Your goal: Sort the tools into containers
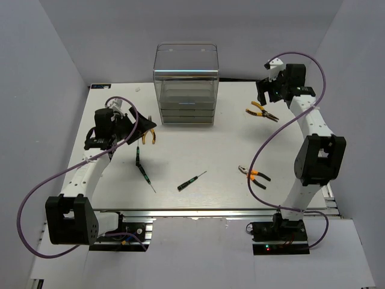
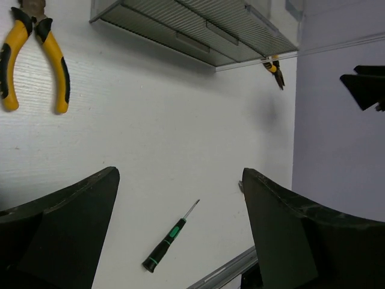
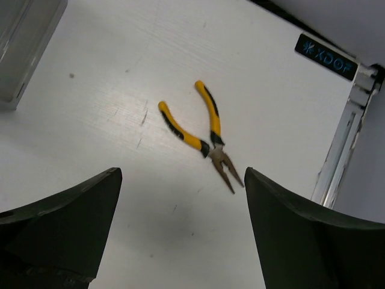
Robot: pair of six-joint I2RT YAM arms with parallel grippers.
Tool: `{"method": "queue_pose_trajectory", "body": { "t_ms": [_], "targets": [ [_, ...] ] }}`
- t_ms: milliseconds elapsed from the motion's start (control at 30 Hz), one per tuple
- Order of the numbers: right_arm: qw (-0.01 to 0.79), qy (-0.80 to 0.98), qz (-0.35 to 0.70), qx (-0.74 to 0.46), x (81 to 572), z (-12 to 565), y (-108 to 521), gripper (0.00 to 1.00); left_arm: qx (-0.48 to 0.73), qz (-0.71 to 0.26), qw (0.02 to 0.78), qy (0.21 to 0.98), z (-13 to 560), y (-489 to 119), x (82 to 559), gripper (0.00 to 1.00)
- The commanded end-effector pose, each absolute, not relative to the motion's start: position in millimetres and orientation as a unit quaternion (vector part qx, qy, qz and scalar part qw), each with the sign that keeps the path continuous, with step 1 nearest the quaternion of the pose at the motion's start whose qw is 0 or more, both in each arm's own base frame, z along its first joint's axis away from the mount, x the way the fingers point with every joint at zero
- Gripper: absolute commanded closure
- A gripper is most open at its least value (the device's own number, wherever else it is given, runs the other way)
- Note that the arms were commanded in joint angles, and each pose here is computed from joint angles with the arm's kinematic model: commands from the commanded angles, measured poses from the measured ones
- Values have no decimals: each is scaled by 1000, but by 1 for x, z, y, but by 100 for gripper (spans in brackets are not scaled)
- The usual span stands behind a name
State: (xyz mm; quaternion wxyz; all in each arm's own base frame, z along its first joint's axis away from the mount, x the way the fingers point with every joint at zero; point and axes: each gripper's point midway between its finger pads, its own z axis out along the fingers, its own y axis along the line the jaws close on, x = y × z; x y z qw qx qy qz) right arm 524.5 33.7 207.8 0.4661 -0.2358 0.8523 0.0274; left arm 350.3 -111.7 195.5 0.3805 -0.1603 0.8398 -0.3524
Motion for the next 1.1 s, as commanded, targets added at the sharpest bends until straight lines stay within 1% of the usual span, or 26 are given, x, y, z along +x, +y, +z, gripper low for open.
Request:
{"method": "queue_pose_trajectory", "body": {
  "t_ms": [0, 67, 100, 133, 167, 200, 267, 300, 333, 400, 433, 567, 733, 867, 933, 1033, 1067],
  "targets": [
    [513, 825, 55, -230, 502, 246, 36, 11, -142, -388, 409, 814, 217, -119, 351, 5],
    [514, 814, 72, -261, 490, 242, 46, 11, -138, -397, 414, 808, 220, -121, 350, 5],
    [520, 794, 104, -297, 478, 251, 61, 11, -140, -402, 413, 805, 220, -123, 349, 5],
    [500, 783, 108, -354, 464, 241, 66, 11, -141, -411, 415, 800, 223, -125, 350, 5],
    [492, 770, 124, -386, 453, 238, 74, 11, -139, -415, 416, 797, 224, -126, 349, 5],
    [493, 741, 174, -421, 439, 243, 92, 11, -146, -422, 410, 795, 220, -127, 348, 5],
    [480, 718, 209, -459, 419, 235, 104, 11, -147, -439, 411, 786, 224, -131, 347, 6],
    [488, 693, 241, -473, 407, 242, 115, 10, -160, -450, 404, 780, 222, -132, 346, 6],
    [485, 688, 255, -476, 400, 235, 119, 11, -155, -461, 411, 771, 227, -134, 346, 6],
    [493, 663, 286, -486, 385, 241, 130, 11, -175, -478, 397, 764, 219, -137, 343, 6],
    [493, 656, 292, -491, 381, 240, 132, 11, -181, -493, 401, 750, 224, -139, 344, 6],
    [479, 658, 312, -490, 369, 232, 139, 11, -205, -500, 376, 752, 212, -151, 345, 6],
    [470, 667, 322, -481, 367, 226, 140, 11, -206, -491, 371, 761, 208, -173, 357, 8],
    [468, 678, 325, -465, 368, 223, 140, 11, -242, -474, 362, 765, 194, -180, 371, 10],
    [469, 670, 326, -475, 366, 224, 151, 11, -245, -474, 367, 762, 198, -182, 378, 12],
    [469, 672, 322, -474, 366, 221, 152, 11, -246, -473, 364, 764, 198, -187, 389, 15],
    [469, 673, 320, -474, 366, 220, 152, 11, -241, -479, 370, 759, 208, -190, 396, 16]
  ]
}}
